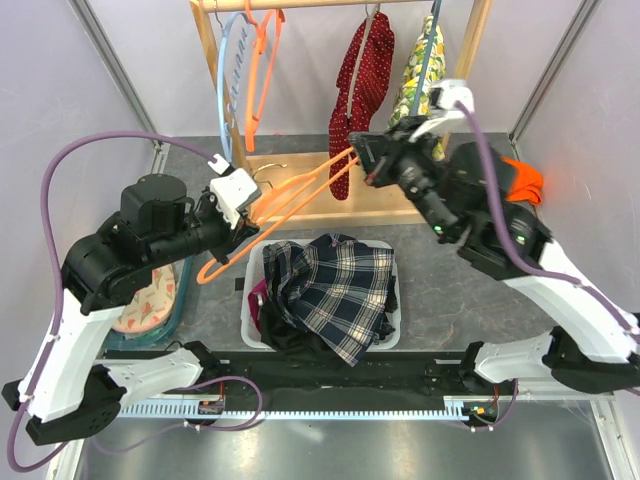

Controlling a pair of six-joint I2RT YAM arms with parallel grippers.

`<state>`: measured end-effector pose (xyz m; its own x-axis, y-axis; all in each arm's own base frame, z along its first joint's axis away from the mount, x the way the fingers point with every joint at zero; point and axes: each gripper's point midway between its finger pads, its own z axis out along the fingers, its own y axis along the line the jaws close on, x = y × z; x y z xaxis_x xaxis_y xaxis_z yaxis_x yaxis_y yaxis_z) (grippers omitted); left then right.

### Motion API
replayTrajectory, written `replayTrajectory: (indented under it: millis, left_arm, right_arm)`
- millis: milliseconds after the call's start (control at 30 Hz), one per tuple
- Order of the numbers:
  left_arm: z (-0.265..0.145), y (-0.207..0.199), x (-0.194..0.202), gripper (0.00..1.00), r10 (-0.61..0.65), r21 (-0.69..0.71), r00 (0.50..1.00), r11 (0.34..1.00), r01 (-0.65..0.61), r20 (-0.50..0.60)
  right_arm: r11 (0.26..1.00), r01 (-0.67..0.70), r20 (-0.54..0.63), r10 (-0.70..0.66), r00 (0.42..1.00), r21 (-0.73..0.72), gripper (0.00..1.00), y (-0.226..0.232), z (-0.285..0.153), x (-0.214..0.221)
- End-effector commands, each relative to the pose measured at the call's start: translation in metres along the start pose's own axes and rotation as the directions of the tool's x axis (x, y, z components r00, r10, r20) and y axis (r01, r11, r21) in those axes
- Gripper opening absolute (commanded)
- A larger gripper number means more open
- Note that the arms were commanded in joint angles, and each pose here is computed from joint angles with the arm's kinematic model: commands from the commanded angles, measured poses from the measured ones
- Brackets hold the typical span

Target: Remove the skirt from the hanger

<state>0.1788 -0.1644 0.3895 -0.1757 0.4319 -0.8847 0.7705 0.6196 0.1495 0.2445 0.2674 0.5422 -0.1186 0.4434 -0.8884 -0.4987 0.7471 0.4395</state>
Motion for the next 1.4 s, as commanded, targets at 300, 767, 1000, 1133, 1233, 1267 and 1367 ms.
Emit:
replayTrajectory:
  millis: [300,767,1000,1133,1233,1267,1367]
  left_arm:
    - [-0.05,-0.016,-0.049,0.02,0.082,0.078,0.975,0.992,-0.1,0.205]
    - [-0.088,-0.017,-0.107,0.02,0.013,0.085,0.926,0.995,-0.049,0.376]
    - [-0.101,0.017,-0.102,0.02,0.028,-0.108,0.93,0.994,0.012,0.367]
    - [-0.099,0.045,-0.081,0.02,0.006,-0.267,0.946,0.96,0.085,0.324]
    - [-0.096,0.07,-0.08,0.02,-0.02,-0.386,0.948,0.91,0.149,0.318]
    - [-0.091,0.079,-0.082,0.02,-0.03,-0.427,0.952,0.889,0.164,0.305]
    - [-0.078,0.09,-0.087,0.02,-0.064,-0.463,0.951,0.862,0.205,0.301]
  right_arm:
    - [0.998,0.059,-0.04,-0.058,0.997,0.023,0.0,-0.002,0.027,0.036]
    - [0.994,0.063,-0.102,-0.054,0.993,0.093,0.0,-0.029,0.019,0.074]
    - [0.982,0.085,-0.048,-0.078,0.996,0.169,0.42,-0.047,0.0,0.044]
    - [0.976,0.048,0.014,-0.053,0.999,0.211,0.96,-0.061,-0.025,0.019]
    - [0.98,0.016,0.043,-0.025,0.999,0.196,0.98,-0.063,-0.037,0.009]
    - [0.982,0.01,0.048,-0.019,0.999,0.186,0.98,-0.063,-0.04,0.008]
    - [0.986,-0.01,0.044,0.002,0.999,0.167,0.98,-0.062,-0.044,0.011]
